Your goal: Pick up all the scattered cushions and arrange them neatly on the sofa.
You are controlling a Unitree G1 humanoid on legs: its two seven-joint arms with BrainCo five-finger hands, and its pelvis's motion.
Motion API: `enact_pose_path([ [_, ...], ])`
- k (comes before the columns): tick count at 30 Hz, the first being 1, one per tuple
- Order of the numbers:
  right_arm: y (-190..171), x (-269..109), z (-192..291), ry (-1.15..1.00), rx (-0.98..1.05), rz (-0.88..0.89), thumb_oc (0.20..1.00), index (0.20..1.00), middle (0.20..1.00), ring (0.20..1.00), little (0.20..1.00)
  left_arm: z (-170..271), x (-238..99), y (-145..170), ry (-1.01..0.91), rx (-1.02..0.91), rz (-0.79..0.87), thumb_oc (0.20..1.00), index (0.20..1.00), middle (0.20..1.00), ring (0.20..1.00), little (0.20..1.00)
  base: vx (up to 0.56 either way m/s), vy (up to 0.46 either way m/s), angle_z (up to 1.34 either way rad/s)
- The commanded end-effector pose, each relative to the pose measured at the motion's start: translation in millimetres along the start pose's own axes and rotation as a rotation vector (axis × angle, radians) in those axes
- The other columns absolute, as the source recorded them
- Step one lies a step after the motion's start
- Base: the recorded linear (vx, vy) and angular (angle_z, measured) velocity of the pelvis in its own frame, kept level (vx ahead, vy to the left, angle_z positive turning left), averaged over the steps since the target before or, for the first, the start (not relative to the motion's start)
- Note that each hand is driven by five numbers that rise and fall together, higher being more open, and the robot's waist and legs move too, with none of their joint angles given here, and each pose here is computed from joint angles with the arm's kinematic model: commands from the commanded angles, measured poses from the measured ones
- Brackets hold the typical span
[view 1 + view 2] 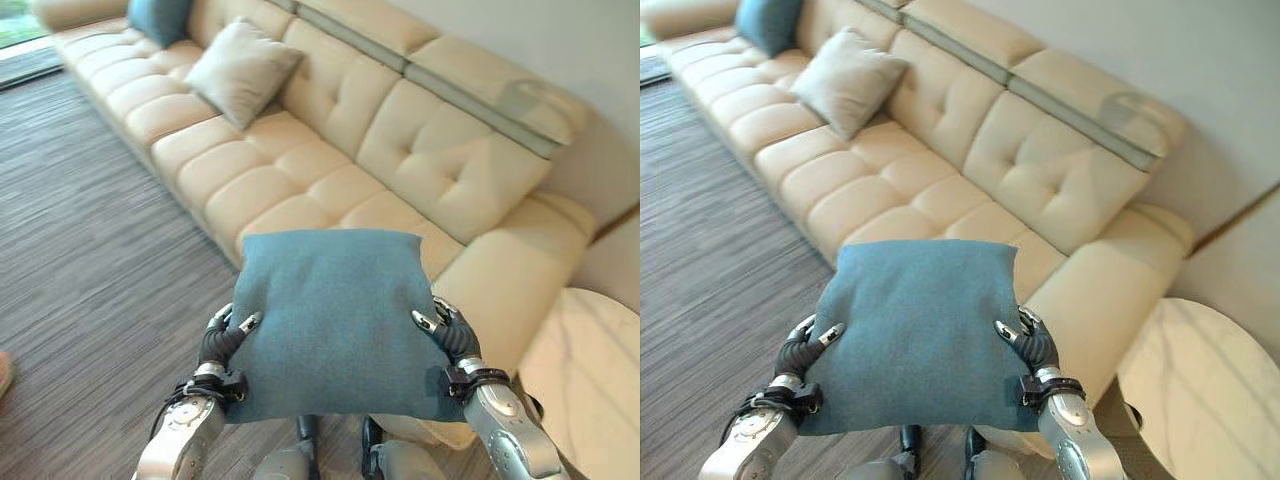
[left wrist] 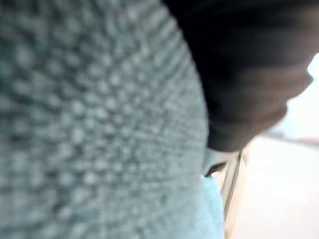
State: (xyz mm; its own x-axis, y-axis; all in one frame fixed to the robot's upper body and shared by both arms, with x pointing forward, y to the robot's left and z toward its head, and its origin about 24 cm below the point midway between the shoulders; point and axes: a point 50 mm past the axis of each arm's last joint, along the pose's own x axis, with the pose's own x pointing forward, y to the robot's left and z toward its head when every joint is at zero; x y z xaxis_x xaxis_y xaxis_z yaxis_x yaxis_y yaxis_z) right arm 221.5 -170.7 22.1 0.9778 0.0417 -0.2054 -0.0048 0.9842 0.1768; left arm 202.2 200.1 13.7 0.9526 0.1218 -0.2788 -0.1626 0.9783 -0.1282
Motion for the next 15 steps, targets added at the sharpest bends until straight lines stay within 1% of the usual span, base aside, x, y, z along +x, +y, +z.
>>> enact_pose_path([
  [1, 34, 13, 42, -0.217, 0.086, 0.168, 0.200, 0.200, 0.200, 0.200, 0.200, 47, 2, -40, -0.255, -0.036, -0.204, 0.200, 0.200, 0.200, 0.200, 0.200, 0.17, -0.089, 0.71],
  [4, 30, 13, 43, -0.221, 0.095, 0.160, 0.200, 0.200, 0.200, 0.200, 0.200, 50, 3, -41, -0.264, -0.043, -0.210, 0.200, 0.200, 0.200, 0.200, 0.200, 0.18, -0.118, 0.29],
  [8, 27, 13, 46, -0.230, 0.100, 0.157, 0.200, 0.200, 0.200, 0.200, 0.200, 53, 4, -41, -0.276, -0.062, -0.213, 0.200, 0.200, 0.200, 0.200, 0.200, 0.03, -0.079, 0.18],
  [11, 23, 14, 46, -0.225, 0.106, 0.138, 0.200, 0.200, 0.200, 0.200, 0.200, 57, 4, -36, -0.294, -0.073, -0.177, 0.200, 0.200, 0.200, 0.200, 0.200, 0.07, -0.056, 0.04],
  [15, 20, 14, 42, -0.210, 0.090, 0.122, 0.200, 0.200, 0.200, 0.200, 0.200, 54, 0, -27, -0.282, -0.090, -0.123, 0.200, 0.200, 0.200, 0.200, 0.200, 0.20, 0.029, 0.02],
])
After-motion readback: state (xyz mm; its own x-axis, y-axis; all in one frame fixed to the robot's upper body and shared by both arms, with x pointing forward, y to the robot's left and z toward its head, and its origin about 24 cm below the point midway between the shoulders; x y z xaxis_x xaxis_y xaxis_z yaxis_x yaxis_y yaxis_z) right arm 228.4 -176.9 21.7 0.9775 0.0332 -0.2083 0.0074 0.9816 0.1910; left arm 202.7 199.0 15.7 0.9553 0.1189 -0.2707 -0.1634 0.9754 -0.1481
